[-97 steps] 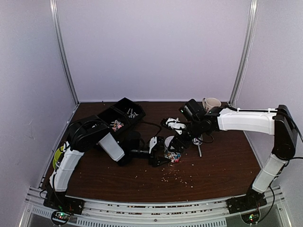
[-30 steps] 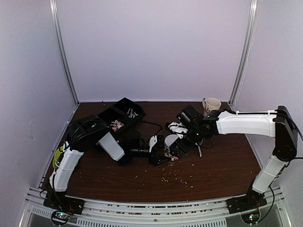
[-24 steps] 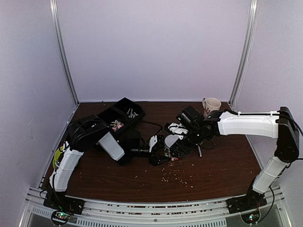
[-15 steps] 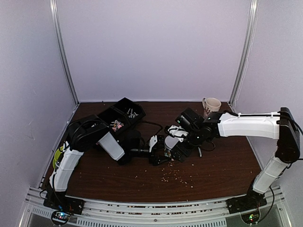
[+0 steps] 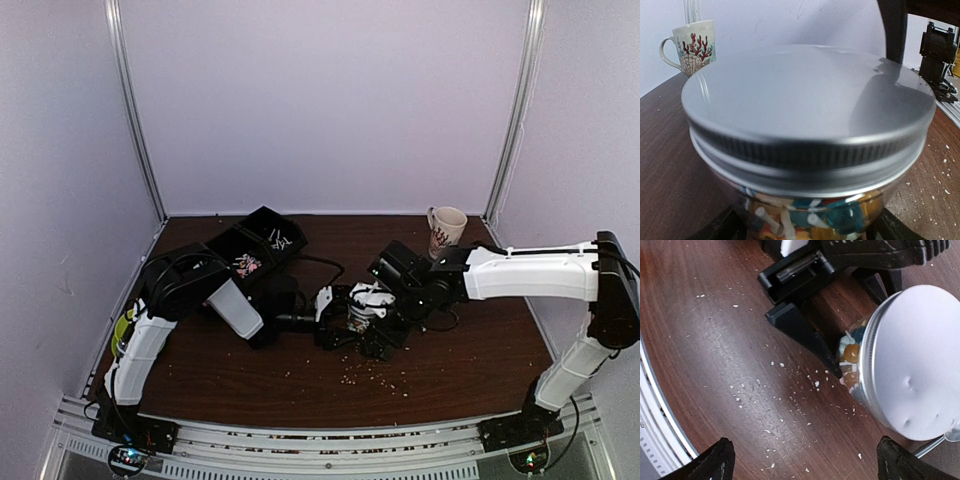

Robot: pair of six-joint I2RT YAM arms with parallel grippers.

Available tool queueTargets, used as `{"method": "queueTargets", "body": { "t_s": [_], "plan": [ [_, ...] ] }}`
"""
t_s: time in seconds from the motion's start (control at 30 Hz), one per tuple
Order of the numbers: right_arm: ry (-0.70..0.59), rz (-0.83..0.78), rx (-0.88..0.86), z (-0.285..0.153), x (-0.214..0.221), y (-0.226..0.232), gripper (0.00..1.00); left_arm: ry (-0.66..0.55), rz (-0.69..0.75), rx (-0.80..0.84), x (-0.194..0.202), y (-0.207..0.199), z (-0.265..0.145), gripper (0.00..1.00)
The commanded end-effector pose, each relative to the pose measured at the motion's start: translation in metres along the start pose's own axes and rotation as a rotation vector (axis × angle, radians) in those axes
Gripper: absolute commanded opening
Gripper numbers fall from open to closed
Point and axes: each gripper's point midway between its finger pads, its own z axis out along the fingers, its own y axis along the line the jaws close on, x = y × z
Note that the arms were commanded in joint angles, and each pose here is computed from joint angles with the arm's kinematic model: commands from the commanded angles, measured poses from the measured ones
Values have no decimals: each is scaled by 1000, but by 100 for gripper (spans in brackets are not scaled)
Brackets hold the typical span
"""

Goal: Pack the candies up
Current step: Screw the box lid onto the packing box.

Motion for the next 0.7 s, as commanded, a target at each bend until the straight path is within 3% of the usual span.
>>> {"method": "queueTargets", "body": {
  "t_s": [0.0,0.2,0.5,0.6,0.67],
  "plan": [
    [-71,-39,-44,-25,-5,10,99,121,-84,-3,39,-4,-3,80],
    [-154,7,-34,-58,-22,-17,100,117,-84,2,38,-5,-3,80],
    [-458,163,-91,-92,-104,-67,100,122,-84,6,39,-5,-2,80],
    [-492,183,-156,-88,-123,-74,90,124,-83,9,40,-5,-2,80],
    [-493,207,-187,-81,-133,-80,75,126,-82,13,40,-6,-2,80]
  ]
}}
